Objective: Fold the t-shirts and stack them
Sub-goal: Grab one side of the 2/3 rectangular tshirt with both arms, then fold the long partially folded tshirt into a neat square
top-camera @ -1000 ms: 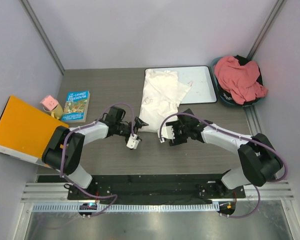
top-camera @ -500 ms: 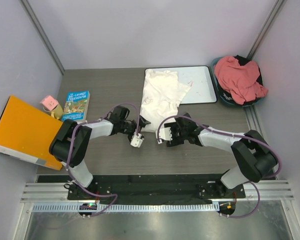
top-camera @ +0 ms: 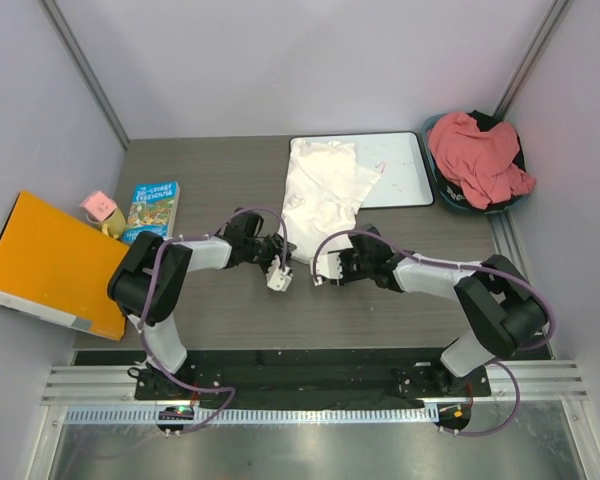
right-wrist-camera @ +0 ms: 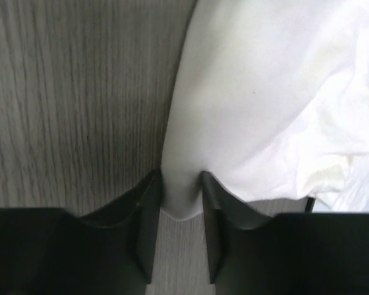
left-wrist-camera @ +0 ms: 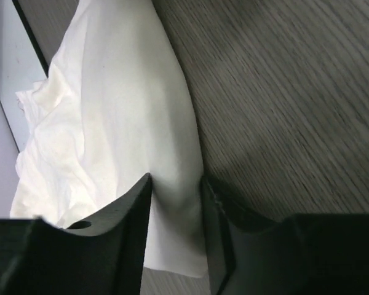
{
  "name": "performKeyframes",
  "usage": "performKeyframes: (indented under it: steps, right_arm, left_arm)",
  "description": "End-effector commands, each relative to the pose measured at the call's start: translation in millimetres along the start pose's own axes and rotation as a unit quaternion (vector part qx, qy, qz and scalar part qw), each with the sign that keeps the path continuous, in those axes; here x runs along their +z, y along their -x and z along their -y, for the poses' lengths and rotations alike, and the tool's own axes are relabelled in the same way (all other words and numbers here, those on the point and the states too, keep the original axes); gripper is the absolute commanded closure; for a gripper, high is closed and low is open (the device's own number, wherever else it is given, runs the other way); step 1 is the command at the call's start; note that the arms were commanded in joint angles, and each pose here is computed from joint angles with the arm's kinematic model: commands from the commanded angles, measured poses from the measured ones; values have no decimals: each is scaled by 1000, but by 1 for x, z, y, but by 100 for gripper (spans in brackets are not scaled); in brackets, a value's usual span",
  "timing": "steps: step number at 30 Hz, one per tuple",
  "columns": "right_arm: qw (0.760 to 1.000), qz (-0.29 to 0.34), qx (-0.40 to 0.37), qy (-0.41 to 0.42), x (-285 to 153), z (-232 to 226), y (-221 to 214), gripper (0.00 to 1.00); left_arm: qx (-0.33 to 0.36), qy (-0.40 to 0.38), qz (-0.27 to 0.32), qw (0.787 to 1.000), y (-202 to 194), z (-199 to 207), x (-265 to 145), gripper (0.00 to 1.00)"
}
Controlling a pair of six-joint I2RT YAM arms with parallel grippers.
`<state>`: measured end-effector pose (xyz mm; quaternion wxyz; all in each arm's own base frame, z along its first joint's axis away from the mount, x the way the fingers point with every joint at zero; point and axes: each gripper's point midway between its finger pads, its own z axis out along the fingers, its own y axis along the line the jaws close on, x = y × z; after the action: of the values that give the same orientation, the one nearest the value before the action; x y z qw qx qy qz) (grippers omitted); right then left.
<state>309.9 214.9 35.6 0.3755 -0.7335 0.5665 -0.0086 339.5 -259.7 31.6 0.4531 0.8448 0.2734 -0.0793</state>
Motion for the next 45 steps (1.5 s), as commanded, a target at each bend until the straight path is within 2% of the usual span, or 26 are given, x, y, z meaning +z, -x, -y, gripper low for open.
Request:
performKeyframes:
  steps: [1,2,3,6,7,9,10,11,16,17,21,25,27,29,30,31,32,33,34,36,45]
  right_arm:
    - [999,-17,3,38,7,-5,-7,83]
    - [999,-18,4,46,7,-5,-6,99]
    - [998,-24,10,61,4,-10,-7,99]
    - [998,-12,14,61,-6,-5,4,99]
    - [998,-8,13,62,-11,-3,9,99]
    - [998,1,11,68,-28,-4,23,99]
    - [998,6,18,68,-34,-4,28,99]
    - [997,17,18,73,-49,-7,37,99]
    - [992,71,21,107,-104,-22,81,99]
    - [988,76,26,132,-116,-34,86,99]
    - [983,112,26,144,-158,-40,114,99]
    - [980,133,25,149,-182,-40,134,99]
    - [980,136,22,147,-182,-39,138,99]
    - [983,131,18,127,-171,-31,137,99]
    - [985,126,12,119,-165,-27,135,99]
    - [989,104,5,106,-156,-25,125,99]
    - [991,97,-6,91,-144,-16,123,99]
    - [993,87,-15,79,-138,-11,119,99]
    - [995,75,-20,70,-131,-7,113,99]
    - [997,59,-24,49,-117,6,107,99]
    - [997,34,-44,-45,-100,82,87,99]
  left_arm:
    - [-30,-82,-27,996,-12,40,1,65]
    - [-38,-98,-21,994,-8,48,0,70]
    - [-39,-99,-17,994,-4,45,-3,77]
    - [-72,-120,16,990,19,45,-14,89]
    - [-69,-113,22,991,27,33,-22,92]
    - [-95,-135,57,985,53,40,-35,99]
    - [-87,-127,68,986,66,30,-45,100]
    - [-106,-141,91,980,84,37,-53,100]
    - [-118,-158,152,969,148,45,-95,100]
    - [-108,-150,156,970,159,42,-104,100]
    - [-112,-156,183,964,192,48,-128,100]
    - [-134,-148,223,954,227,51,-148,100]
    - [-121,-133,234,955,237,51,-153,100]
    - [-100,-110,231,962,234,44,-150,100]
    - [-125,-109,220,961,230,47,-147,100]
    - [-97,-74,202,972,218,29,-141,100]
    - [-97,-65,180,977,207,23,-137,100]
    - [-127,-59,163,977,199,21,-133,100]
    - [-104,-33,148,983,186,5,-127,100]
    - [-104,-24,117,987,169,-5,-123,100]
    - [-107,2,68,992,114,-39,-111,100]
